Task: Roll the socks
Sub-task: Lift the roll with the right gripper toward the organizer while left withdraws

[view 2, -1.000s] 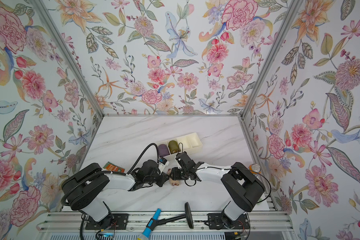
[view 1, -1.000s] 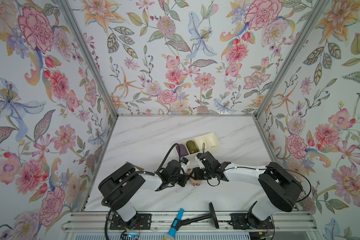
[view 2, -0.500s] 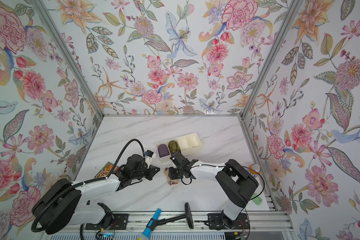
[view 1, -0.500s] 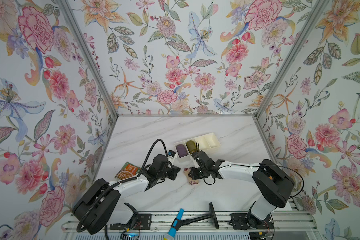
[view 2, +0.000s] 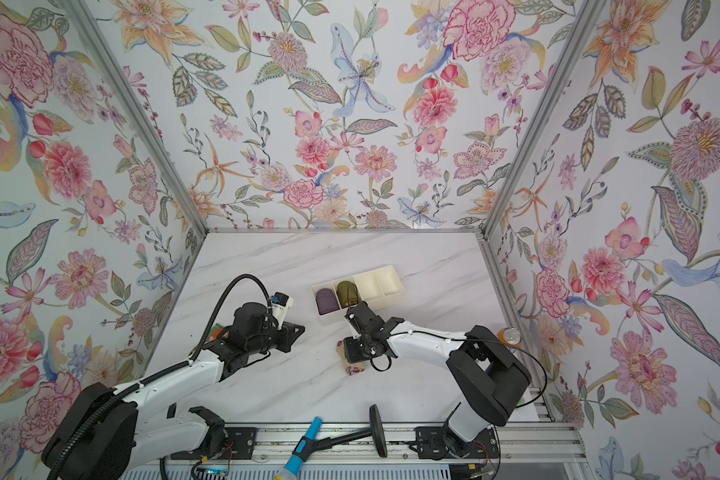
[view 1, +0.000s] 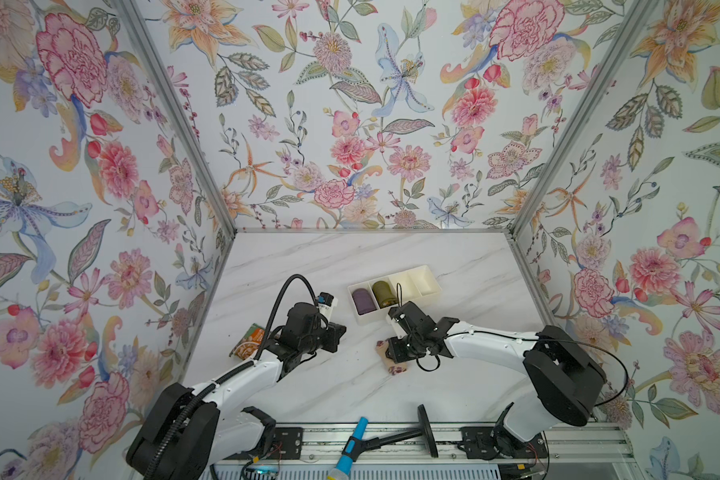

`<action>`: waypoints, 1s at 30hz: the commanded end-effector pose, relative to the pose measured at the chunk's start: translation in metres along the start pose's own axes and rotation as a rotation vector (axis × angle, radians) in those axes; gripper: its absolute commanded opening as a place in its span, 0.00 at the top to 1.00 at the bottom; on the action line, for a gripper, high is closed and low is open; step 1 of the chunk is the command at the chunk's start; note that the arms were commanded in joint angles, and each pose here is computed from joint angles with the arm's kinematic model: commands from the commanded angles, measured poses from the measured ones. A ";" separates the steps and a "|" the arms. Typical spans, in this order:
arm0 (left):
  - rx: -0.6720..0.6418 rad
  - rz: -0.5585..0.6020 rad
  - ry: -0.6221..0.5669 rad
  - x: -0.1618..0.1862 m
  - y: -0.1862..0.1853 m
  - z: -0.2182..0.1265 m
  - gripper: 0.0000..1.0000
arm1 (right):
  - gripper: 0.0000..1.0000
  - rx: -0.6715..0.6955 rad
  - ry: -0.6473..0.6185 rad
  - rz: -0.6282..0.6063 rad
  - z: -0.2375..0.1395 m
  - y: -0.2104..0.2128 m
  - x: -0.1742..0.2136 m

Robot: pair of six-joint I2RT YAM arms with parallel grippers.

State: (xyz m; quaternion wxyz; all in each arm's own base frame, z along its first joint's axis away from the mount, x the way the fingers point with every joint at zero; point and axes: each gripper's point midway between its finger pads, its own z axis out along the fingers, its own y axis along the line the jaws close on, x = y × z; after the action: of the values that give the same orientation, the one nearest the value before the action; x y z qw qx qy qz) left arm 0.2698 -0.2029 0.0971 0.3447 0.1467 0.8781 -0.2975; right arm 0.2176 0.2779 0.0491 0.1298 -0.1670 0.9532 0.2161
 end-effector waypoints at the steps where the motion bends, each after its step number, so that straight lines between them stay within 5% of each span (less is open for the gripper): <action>1: 0.014 0.025 -0.023 -0.014 -0.004 -0.006 1.00 | 1.00 -0.006 -0.068 -0.023 -0.043 0.001 -0.019; 14: -0.026 0.047 -0.070 -0.039 -0.002 -0.013 0.98 | 1.00 0.143 -0.402 -0.049 -0.166 -0.033 -0.128; 30: -0.023 0.060 -0.056 -0.049 -0.004 -0.006 0.98 | 1.00 0.145 -0.290 -0.044 -0.107 -0.081 -0.209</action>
State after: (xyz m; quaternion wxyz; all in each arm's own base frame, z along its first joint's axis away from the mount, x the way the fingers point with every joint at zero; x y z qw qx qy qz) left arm 0.2930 -0.2073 0.1301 0.3718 0.1579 0.8673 -0.2908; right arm 0.4127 0.2144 0.1797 0.2887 -0.1318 0.9341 0.1635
